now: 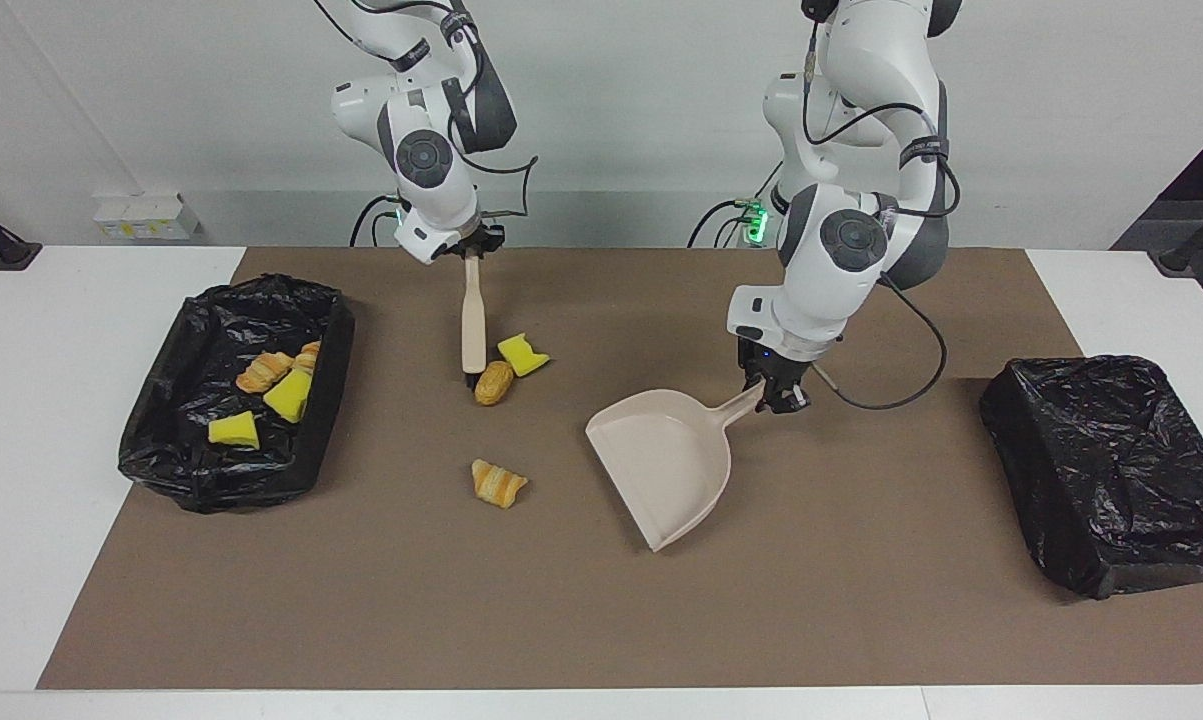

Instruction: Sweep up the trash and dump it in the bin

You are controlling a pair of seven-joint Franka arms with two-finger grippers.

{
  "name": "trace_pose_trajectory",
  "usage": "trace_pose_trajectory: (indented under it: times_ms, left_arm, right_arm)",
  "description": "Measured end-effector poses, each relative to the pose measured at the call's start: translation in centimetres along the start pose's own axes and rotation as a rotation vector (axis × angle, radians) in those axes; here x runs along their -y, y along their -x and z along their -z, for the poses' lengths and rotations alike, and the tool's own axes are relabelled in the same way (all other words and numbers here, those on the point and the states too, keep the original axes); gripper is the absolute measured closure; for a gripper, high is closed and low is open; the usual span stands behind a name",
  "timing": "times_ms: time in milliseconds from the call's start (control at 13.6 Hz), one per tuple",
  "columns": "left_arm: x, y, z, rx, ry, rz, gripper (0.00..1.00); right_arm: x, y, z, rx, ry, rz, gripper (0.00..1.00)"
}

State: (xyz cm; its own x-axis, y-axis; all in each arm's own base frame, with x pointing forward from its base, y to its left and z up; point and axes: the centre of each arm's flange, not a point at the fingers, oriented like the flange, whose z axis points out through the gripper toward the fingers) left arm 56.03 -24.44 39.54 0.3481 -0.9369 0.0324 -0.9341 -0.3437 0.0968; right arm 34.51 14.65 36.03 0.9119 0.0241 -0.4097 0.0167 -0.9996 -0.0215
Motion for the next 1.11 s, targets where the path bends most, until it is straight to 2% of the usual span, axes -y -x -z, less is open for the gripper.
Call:
trace_pose_trajectory:
  times_ms: [221,368,811,1105]
  left_arm:
    - [-3.3,0.0,-1.9,0.033,0.040,-0.186,0.68]
    - [-5.5,-0.6,-2.9,0.050,0.058,-0.254,0.68]
    - [-8.5,-1.5,-3.8,0.060,0.063,-0.306,0.68]
    - [-9.0,-1.0,-4.5,0.046,0.042,-0.308,0.68]
  right_arm:
    - [1.3,-0.7,-0.4,-0.038,-0.046,-0.026,0.73]
    - [1.9,-2.1,-0.9,-0.063,-0.118,-0.056,0.73]
    - [6.0,-7.2,1.9,-0.087,-0.240,-0.073,0.73]
    - [7.7,-7.1,2.4,-0.068,-0.222,-0.047,0.73]
